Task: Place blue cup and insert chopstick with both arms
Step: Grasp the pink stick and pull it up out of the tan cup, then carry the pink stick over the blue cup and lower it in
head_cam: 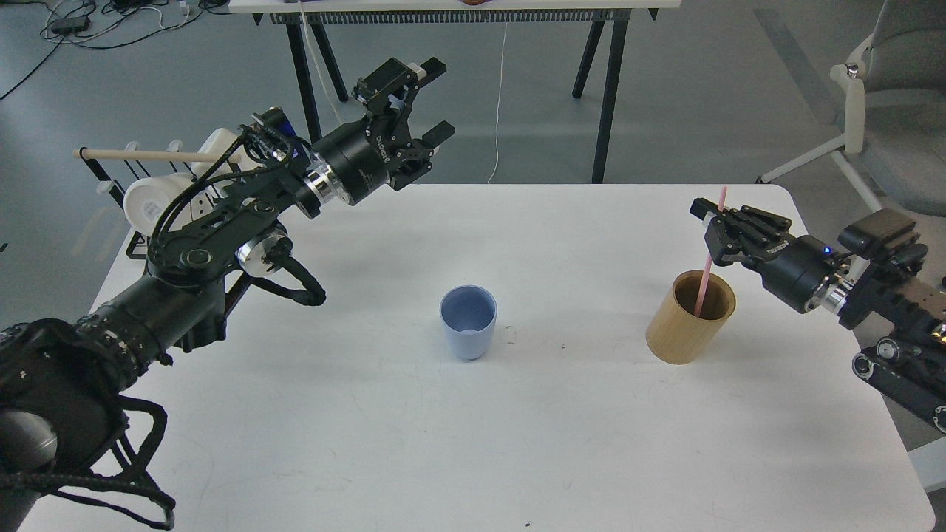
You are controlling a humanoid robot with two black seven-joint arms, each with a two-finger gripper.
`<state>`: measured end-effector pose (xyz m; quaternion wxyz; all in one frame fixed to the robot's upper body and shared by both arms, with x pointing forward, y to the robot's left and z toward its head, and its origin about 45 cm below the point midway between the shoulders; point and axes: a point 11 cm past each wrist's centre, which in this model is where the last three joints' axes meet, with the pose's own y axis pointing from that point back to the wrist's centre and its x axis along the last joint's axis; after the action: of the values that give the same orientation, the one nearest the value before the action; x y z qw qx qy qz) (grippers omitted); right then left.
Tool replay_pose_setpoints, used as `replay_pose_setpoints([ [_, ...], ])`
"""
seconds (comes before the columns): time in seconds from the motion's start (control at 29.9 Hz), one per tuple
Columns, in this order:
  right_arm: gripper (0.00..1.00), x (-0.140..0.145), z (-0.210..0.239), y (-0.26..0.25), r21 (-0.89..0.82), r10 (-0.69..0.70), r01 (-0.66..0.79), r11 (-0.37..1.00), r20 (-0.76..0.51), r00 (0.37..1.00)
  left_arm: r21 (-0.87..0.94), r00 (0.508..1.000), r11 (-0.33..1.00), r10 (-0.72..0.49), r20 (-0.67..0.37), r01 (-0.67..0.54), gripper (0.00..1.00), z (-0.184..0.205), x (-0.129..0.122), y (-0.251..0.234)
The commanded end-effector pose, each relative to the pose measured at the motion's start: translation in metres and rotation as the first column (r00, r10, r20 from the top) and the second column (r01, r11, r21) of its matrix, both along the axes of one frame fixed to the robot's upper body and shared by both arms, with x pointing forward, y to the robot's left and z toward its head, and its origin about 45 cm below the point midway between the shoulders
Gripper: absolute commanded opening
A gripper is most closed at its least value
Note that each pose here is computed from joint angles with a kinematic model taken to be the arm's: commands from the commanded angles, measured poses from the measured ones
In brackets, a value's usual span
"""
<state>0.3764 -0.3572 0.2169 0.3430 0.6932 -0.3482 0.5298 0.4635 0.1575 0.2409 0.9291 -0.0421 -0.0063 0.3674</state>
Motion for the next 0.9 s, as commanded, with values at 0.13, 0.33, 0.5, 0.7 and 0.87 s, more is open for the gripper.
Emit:
replay_pose_setpoints([
  [0.13, 0.00, 0.000, 0.091, 0.004, 0.142, 0.013, -0.036, 0.989, 0.156, 0.988, 0.004, 0.999, 1.000, 0.017, -0.043, -0.017, 0.99, -0.021, -0.008, 0.008],
  [0.33, 0.00, 0.022, 0.134, 0.061, 0.270, 0.076, -0.160, 0.949, 0.295, 0.952, 0.016, 0.995, 0.999, 0.044, -0.090, -0.043, 0.99, -0.044, -0.017, 0.021],
  [0.5, 0.00, 0.040, 0.088, 0.156, 0.327, 0.210, -0.273, 0.905, 0.217, 0.953, 0.027, 0.989, 0.998, 0.063, -0.136, -0.060, 0.99, -0.066, -0.028, 0.030],
  [0.7, 0.00, 0.037, 0.044, 0.231, 0.304, 0.324, -0.354, 0.885, 0.145, 0.935, 0.078, 0.973, 0.988, 0.147, -0.178, -0.135, 0.99, -0.087, -0.029, 0.061],
  [0.87, 0.00, 0.030, 0.020, 0.268, 0.272, 0.363, -0.389, 0.880, 0.143, 0.921, 0.103, 0.963, 0.980, 0.186, -0.194, -0.169, 0.99, -0.096, -0.029, 0.075],
])
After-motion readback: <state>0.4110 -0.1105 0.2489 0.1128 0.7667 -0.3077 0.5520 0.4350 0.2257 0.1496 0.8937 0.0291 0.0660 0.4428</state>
